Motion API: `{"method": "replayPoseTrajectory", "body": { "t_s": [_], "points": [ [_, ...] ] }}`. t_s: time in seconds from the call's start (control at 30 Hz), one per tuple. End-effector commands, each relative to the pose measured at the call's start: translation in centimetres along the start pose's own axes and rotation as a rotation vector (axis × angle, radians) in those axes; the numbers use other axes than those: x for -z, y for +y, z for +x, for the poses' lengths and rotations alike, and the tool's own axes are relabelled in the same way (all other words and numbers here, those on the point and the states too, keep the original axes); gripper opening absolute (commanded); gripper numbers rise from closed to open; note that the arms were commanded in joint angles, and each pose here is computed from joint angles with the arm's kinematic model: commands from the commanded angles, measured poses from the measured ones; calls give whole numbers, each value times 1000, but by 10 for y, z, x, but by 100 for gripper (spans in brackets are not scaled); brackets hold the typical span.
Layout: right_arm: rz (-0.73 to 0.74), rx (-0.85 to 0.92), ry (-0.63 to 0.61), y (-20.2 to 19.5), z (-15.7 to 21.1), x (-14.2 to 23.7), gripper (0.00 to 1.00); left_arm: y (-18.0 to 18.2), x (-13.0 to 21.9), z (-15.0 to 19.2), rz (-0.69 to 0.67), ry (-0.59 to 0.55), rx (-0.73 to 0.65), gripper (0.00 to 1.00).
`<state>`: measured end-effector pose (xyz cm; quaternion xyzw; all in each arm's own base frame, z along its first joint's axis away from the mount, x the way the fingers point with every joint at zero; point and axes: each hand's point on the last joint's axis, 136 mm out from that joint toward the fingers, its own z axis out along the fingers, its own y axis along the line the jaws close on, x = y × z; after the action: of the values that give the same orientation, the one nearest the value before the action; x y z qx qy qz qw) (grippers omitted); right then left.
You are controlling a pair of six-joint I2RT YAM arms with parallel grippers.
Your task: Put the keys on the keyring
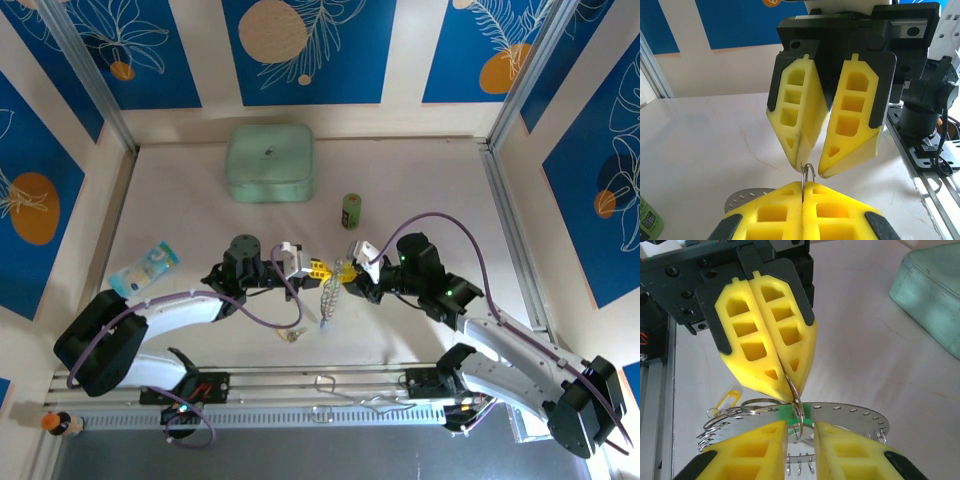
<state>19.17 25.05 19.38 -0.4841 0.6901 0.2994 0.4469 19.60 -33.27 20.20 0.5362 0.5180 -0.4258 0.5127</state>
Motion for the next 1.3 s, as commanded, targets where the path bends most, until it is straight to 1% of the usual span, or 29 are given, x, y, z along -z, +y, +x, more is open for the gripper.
{"method": "replayPoseTrajectory", "body": {
  "t_s": [0.0, 0.33, 0.53, 0.7, 0.83, 0.87, 0.97, 1.0, 1.07, 1.27],
  "points": [
    [-31, -15, 0, 2, -7, -1, 16, -6, 1, -13, 25, -53, -74, 0],
    [-53, -35, 22, 2, -6, -2, 1, -7, 2, -18, 28, -65, -77, 0],
    [-62, -30, 39, 2, -5, -2, 0, -13, 5, -23, 52, -98, -94, 0],
    [-108, -53, 83, 6, 4, -11, 0, -14, 6, -27, 50, -124, -105, 0],
    [-111, -59, 72, 6, -1, -10, 4, -12, 6, -25, 41, -113, -110, 0],
    [-109, -55, 64, 6, -2, -8, 7, -12, 6, -25, 39, -112, -114, 0],
    [-109, -37, 39, 9, -6, -3, 23, -12, 6, -24, 36, -108, -112, 0],
    [-111, -31, 28, 10, -7, -1, 25, -12, 6, -24, 36, -108, -113, 0],
    [-116, -20, 5, 12, -10, 0, 28, -11, 5, -24, 36, -108, -112, 0],
    [-122, -22, -9, 12, -11, -5, 26, -12, 5, -24, 40, -113, -106, 0]
  ]
}}
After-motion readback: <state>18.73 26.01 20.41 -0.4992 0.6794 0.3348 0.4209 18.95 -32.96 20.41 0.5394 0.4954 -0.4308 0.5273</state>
